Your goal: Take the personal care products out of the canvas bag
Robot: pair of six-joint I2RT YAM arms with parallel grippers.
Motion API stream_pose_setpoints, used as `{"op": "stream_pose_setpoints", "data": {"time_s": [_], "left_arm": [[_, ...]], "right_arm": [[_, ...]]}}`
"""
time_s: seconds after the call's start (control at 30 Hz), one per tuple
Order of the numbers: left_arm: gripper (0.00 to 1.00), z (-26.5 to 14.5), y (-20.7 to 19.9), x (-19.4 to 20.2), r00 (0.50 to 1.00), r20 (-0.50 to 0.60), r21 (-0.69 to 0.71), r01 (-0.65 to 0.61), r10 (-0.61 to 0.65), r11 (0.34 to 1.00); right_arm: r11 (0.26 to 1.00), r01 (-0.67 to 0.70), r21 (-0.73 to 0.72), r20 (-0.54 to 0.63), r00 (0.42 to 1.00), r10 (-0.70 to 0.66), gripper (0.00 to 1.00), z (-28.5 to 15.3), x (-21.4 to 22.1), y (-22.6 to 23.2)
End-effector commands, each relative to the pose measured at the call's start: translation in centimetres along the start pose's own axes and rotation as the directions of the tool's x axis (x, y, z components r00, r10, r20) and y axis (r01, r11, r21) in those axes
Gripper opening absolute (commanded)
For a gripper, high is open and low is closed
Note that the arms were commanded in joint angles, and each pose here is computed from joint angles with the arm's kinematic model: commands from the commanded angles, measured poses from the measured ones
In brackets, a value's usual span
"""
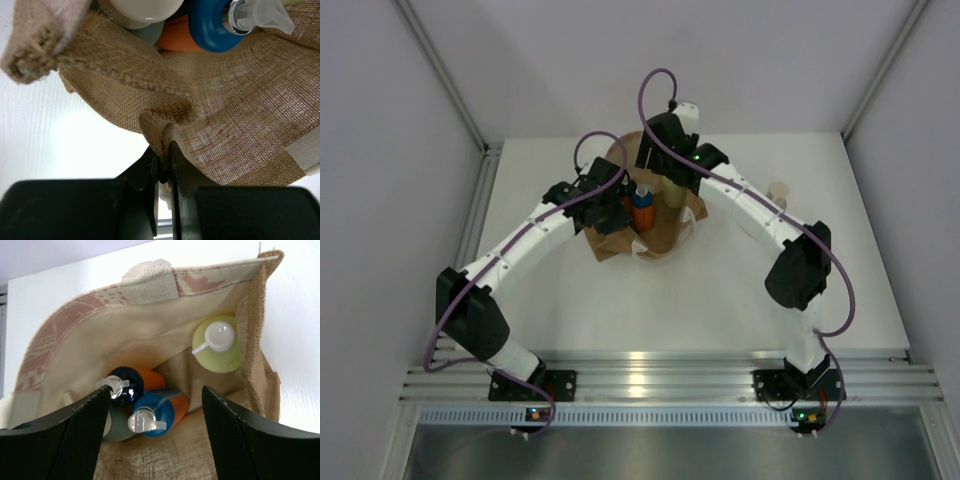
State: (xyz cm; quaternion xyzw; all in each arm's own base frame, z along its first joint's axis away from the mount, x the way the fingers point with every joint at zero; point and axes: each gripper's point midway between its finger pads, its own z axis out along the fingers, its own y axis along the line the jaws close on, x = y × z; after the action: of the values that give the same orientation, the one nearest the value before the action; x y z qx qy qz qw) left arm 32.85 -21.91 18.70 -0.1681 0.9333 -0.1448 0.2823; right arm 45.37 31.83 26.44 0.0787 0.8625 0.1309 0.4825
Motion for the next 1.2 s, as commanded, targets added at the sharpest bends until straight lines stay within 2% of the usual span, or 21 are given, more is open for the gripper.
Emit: {"op": "stream_pose_setpoints", "data": {"time_s": [0.0,0.27,0.67,1.0,1.17], "left_arm": [[0.0,1.0,0.8,1.8,0.997,-0.077,-0.034,-0.016,0.013,0.999],[0.0,1.0,0.7,1.8,0.997,-0.075,-0.033,-0.015,0.013,0.999],[0.0,0.9,0.6,1.9,0.996,-0.086,-0.021,-0.028,0.026,0.999],[0.0,0.9,0.7,2.5,0.993,-0.109,-0.013,-0.039,0.038,0.999],[0.0,0.9,0.6,2.4,0.993,-0.112,-0.008,-0.045,0.044,0.999]], "right_arm": [[0.997,-0.046,0.057,0.029,0.999,0.044,0.72,0.5,-0.2,0.1],[0.973,-0.067,0.222,0.105,0.994,0.045,0.7,2.5,-0.8,-3.4],[0.956,-0.028,0.292,0.112,0.994,-0.004,0.69,5.9,0.0,-4.5],[0.922,-0.035,0.385,0.18,0.983,-0.038,0.67,6.9,-0.7,-5.9],[0.92,-0.02,0.391,0.151,0.988,-0.043,0.68,8.4,0.0,-6.6]]}}
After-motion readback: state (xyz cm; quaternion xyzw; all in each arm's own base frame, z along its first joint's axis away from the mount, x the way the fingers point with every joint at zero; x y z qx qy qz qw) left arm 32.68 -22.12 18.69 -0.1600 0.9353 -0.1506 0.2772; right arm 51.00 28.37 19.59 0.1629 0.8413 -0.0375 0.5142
